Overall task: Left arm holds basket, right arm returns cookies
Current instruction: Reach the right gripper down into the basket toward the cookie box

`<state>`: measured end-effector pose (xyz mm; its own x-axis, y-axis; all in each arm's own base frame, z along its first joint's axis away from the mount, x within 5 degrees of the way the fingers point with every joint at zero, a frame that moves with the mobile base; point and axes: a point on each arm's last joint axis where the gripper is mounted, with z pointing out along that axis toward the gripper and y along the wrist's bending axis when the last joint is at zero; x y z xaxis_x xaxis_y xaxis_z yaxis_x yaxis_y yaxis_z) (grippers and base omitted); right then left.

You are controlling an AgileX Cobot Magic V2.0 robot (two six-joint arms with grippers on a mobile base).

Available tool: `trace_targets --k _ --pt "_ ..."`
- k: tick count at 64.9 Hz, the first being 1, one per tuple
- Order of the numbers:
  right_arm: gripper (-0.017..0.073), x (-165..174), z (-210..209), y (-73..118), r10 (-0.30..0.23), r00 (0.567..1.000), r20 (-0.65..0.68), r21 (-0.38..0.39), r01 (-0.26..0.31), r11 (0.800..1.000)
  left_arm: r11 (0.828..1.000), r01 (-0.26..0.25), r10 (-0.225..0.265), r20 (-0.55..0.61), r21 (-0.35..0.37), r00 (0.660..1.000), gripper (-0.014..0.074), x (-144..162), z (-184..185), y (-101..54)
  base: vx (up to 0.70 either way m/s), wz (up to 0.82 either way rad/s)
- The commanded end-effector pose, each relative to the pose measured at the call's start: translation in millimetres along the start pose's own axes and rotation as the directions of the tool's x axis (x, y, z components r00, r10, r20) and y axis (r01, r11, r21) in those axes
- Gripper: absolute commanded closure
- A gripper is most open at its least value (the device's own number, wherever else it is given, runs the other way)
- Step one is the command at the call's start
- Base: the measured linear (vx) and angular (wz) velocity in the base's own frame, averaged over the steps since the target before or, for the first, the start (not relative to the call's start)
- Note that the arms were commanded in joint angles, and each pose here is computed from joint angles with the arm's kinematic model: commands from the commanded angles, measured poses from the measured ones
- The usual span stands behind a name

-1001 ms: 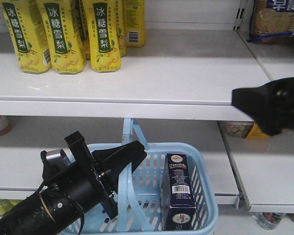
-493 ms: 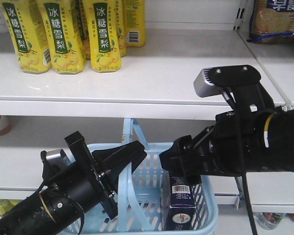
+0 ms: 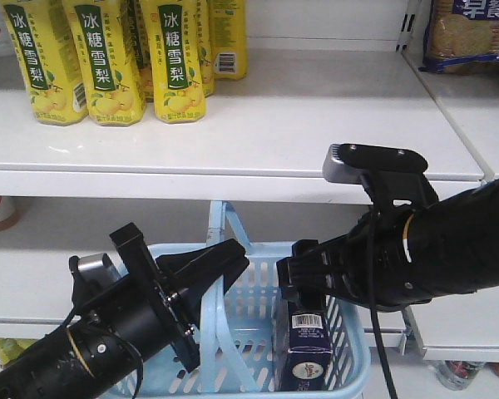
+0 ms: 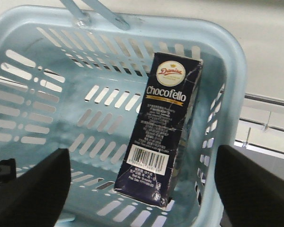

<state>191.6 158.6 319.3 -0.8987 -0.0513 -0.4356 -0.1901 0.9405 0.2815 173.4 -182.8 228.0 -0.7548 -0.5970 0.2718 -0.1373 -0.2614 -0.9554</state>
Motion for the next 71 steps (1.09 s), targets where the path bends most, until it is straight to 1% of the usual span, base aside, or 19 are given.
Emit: trace_targets --k 1,4,20,41,57,71 --pt "-0.002 -8.4 -8.8 3.5 0.03 0.998 0.061 -0.021 -0.029 0.999 0.938 0.019 0.017 -0.103 0.345 0.995 0.0596 13.0 -2.9 -41.1 0.0 0.0" --pt "-0.002 -8.8 -6.3 3.7 0.039 0.998 0.056 -0.018 -0.038 0.999 0.938 0.019 0.017 -0.103 0.345 0.995 0.0596 13.0 -2.9 -41.1 0.0 0.0" --pt "-0.002 -12.2 9.1 4.1 0.032 0.999 0.036 0.013 -0.033 0.999 0.938 0.019 0.017 -0.103 0.345 0.995 0.0596 13.0 -2.9 -41.1 0.0 0.0" --pt "-0.002 -18.2 28.7 7.9 0.031 0.999 0.039 0.009 -0.031 0.999 0.938 0.019 0.017 -0.103 0.345 0.995 0.0596 13.0 -2.9 -41.1 0.0 0.0" --pt "-0.002 -19.7 34.5 9.1 0.03 0.999 0.044 0.005 -0.03 1.0 0.938 0.019 0.017 -0.103 0.345 0.995 0.0596 13.0 -2.9 -41.1 0.0 0.0" --pt "-0.002 -15.2 35.2 15.6 -0.008 0.999 0.044 -0.001 0.008 1.0 0.938 0.019 0.017 -0.103 0.345 0.995 0.0596 13.0 -2.9 -41.1 0.0 0.0"
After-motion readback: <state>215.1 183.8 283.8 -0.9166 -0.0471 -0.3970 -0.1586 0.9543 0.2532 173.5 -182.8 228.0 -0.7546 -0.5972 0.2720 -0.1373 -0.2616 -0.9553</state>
